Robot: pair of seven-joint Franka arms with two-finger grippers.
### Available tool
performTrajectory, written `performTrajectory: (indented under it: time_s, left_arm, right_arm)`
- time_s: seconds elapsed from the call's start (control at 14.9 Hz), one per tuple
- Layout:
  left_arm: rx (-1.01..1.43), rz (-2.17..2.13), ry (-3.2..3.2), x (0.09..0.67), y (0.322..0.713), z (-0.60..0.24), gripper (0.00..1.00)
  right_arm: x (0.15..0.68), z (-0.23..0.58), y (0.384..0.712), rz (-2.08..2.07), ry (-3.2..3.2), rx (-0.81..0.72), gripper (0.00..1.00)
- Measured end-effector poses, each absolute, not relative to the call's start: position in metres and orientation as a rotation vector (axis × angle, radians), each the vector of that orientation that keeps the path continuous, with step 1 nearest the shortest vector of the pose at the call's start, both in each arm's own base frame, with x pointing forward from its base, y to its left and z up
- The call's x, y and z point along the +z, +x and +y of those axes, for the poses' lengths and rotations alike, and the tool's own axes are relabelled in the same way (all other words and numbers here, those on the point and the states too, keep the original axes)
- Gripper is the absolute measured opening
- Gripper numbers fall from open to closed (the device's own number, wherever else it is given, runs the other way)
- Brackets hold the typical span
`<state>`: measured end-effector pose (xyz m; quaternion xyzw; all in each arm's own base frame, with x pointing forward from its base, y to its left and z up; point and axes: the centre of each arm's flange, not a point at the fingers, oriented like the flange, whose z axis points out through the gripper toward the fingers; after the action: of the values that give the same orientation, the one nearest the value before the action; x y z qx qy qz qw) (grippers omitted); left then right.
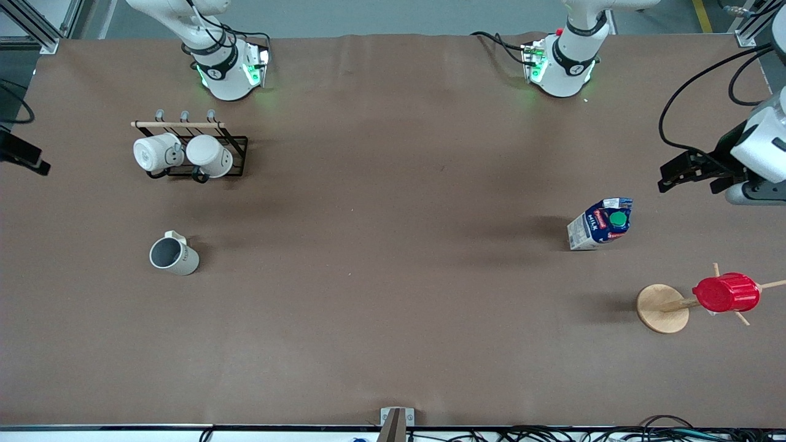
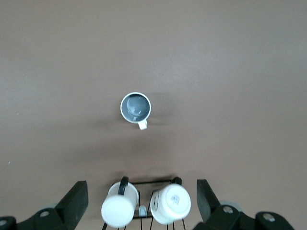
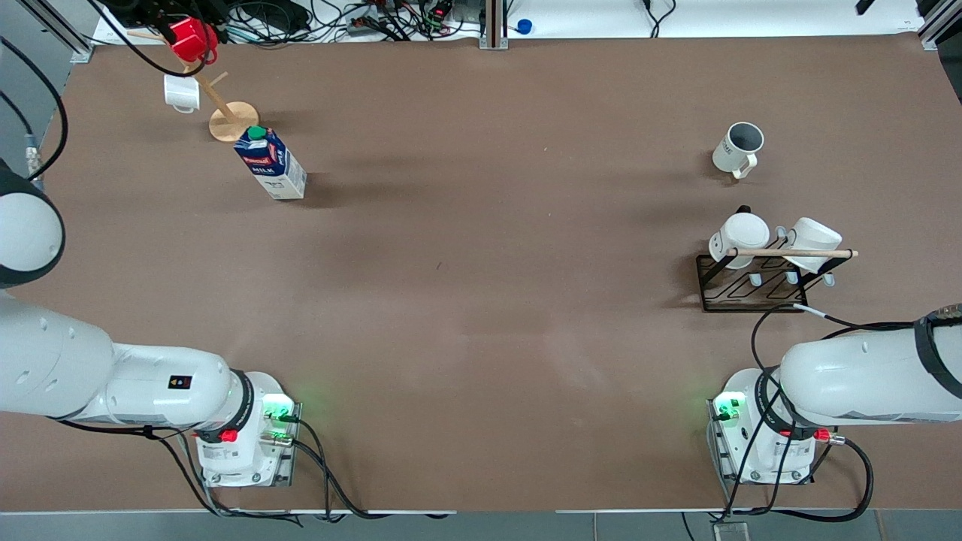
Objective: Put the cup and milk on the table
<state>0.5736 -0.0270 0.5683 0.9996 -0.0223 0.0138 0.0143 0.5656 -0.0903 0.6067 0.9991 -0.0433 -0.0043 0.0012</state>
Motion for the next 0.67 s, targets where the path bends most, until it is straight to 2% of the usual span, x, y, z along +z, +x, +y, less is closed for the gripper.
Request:
performTrajectory:
  time_s: [0.34, 0.67]
  left_arm:
    - [0.007, -0.047, 3.118, 0.512, 0.595, -0.022, 1.0]
    - [-0.059, -0.04, 3.121, 0.45, 0.595, -0.021, 1.0]
  right_arm:
    - [0.475, -0.091, 0.604, -0.074, 3.133, -0.043, 1.0]
    - [0.346, -0.091, 0.615, 0.088, 3.119, -0.037, 1.0]
